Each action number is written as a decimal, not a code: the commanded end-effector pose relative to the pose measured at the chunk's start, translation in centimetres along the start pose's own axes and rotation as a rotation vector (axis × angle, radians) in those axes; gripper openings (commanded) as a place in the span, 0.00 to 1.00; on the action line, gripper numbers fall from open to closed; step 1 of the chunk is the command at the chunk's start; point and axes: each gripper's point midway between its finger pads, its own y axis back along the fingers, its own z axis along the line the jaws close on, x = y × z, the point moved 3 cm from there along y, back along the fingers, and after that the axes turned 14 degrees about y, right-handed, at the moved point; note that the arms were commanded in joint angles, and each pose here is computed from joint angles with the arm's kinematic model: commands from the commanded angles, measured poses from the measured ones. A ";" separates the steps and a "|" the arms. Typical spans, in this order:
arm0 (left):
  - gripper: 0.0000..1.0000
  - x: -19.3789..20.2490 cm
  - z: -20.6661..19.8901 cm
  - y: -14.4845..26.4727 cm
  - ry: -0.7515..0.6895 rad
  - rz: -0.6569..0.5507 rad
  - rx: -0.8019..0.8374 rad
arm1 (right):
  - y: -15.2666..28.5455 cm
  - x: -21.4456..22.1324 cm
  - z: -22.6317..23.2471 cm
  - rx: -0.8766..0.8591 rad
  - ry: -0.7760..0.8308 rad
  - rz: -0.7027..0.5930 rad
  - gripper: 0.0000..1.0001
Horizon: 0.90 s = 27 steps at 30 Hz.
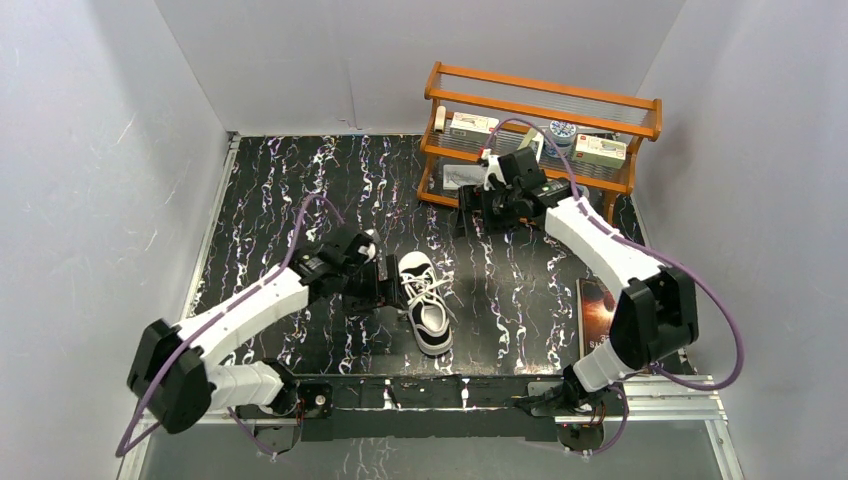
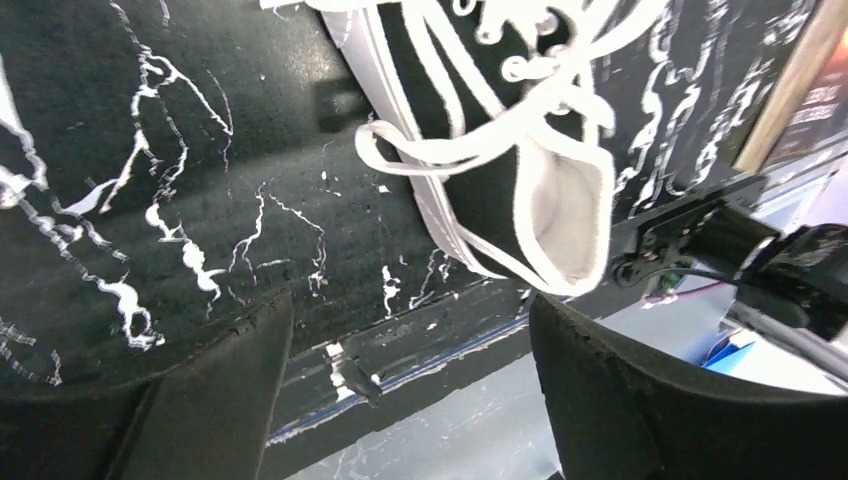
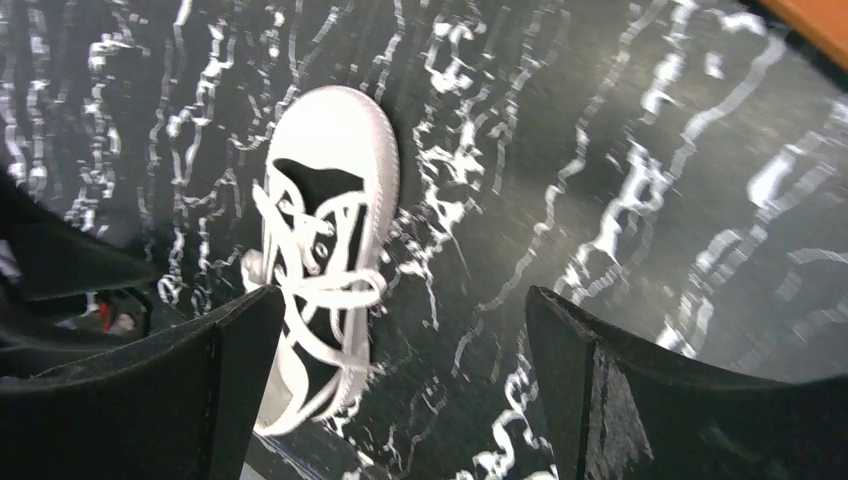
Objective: Tie the shoes
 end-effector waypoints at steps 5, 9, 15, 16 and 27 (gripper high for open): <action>0.88 -5.3 -5.8 15.5 -0.195 -0.486 0.107 | 13.6 -0.8 -0.1 0.359 0.083 -0.026 0.99; 0.87 -8.6 -9.7 24.5 -0.299 -0.768 0.139 | 20.5 -3.1 1.2 0.466 0.099 -0.190 0.99; 0.87 -10.6 -12.5 34.7 -0.321 -1.105 0.221 | 28.9 -5.8 4.5 0.475 0.133 -0.438 0.99; 0.86 -10.6 -12.6 35.7 -0.316 -1.139 0.241 | 29.7 -5.9 4.9 0.472 0.129 -0.468 0.99; 0.86 -10.2 -10.7 37.3 -0.276 -1.214 0.207 | 33.1 -6.4 6.5 0.448 0.088 -0.633 0.99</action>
